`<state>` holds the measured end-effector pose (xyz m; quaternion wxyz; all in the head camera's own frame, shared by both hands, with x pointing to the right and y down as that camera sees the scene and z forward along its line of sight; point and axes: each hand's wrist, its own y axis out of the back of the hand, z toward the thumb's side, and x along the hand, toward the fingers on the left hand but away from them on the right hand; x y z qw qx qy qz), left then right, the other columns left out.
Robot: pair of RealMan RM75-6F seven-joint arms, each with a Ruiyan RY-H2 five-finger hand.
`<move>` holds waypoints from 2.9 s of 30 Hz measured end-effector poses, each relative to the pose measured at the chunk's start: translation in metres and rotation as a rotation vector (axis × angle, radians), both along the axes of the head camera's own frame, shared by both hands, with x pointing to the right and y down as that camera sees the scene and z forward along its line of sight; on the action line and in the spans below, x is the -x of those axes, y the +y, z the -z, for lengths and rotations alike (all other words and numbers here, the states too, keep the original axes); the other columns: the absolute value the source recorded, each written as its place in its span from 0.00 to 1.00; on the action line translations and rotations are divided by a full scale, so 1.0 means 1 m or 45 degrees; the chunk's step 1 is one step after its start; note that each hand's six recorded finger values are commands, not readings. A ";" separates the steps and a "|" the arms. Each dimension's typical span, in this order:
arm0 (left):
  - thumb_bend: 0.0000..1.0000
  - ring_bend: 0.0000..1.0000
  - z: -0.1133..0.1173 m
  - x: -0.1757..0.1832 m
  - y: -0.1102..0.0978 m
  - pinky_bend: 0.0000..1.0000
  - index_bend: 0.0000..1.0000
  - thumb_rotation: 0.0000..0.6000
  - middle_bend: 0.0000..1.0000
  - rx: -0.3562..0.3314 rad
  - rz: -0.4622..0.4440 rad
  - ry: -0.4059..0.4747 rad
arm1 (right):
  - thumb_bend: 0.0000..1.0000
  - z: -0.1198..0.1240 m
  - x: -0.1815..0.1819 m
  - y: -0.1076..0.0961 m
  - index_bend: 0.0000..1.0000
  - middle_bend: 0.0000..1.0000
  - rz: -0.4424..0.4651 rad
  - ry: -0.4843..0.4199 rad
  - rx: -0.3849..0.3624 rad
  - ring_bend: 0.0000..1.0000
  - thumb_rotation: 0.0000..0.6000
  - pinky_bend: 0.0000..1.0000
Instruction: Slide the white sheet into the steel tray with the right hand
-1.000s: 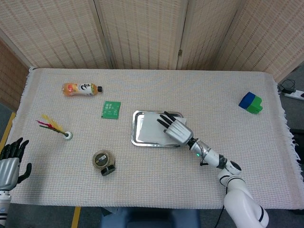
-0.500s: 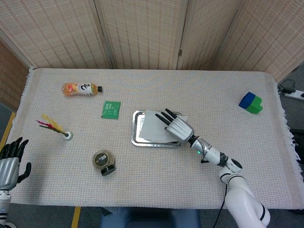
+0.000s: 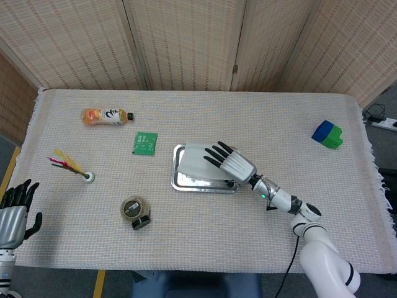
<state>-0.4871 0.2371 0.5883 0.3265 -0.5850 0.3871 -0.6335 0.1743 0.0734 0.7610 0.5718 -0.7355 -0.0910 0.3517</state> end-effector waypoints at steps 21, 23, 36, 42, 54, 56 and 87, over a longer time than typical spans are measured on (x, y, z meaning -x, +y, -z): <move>0.58 0.00 0.000 -0.003 0.000 0.00 0.00 1.00 0.00 -0.008 -0.016 -0.011 | 0.28 0.018 -0.014 0.018 0.00 0.00 0.203 -0.056 0.055 0.00 1.00 0.00; 0.58 0.00 0.000 -0.003 0.000 0.00 0.00 1.00 0.00 -0.011 -0.017 -0.011 | 0.28 0.020 -0.018 0.020 0.00 0.00 0.215 -0.056 0.055 0.00 1.00 0.00; 0.58 0.00 0.000 -0.007 0.001 0.00 0.00 1.00 0.00 -0.014 -0.027 0.006 | 0.27 0.030 -0.032 0.019 0.00 0.52 -0.130 -0.262 0.234 0.38 1.00 0.53; 0.58 0.00 0.002 -0.010 0.002 0.01 0.00 1.00 0.00 -0.018 -0.032 0.024 | 0.38 0.030 -0.021 0.032 0.00 0.94 -0.252 -0.244 0.375 0.79 1.00 0.88; 0.58 0.00 0.009 -0.012 0.002 0.01 0.00 1.00 0.00 -0.039 -0.024 0.078 | 0.45 0.035 0.008 0.027 0.00 1.00 -0.537 -0.055 0.711 0.98 1.00 1.00; 0.58 0.00 0.010 -0.012 0.002 0.01 0.00 1.00 0.00 -0.043 -0.023 0.086 | 0.46 0.033 0.011 0.023 0.00 1.00 -0.581 -0.032 0.737 0.98 1.00 1.00; 0.58 0.00 0.020 -0.007 -0.004 0.06 0.00 1.00 0.00 -0.128 -0.008 0.168 | 0.46 -0.002 0.085 -0.004 0.00 1.00 -0.864 0.044 0.958 1.00 1.00 1.00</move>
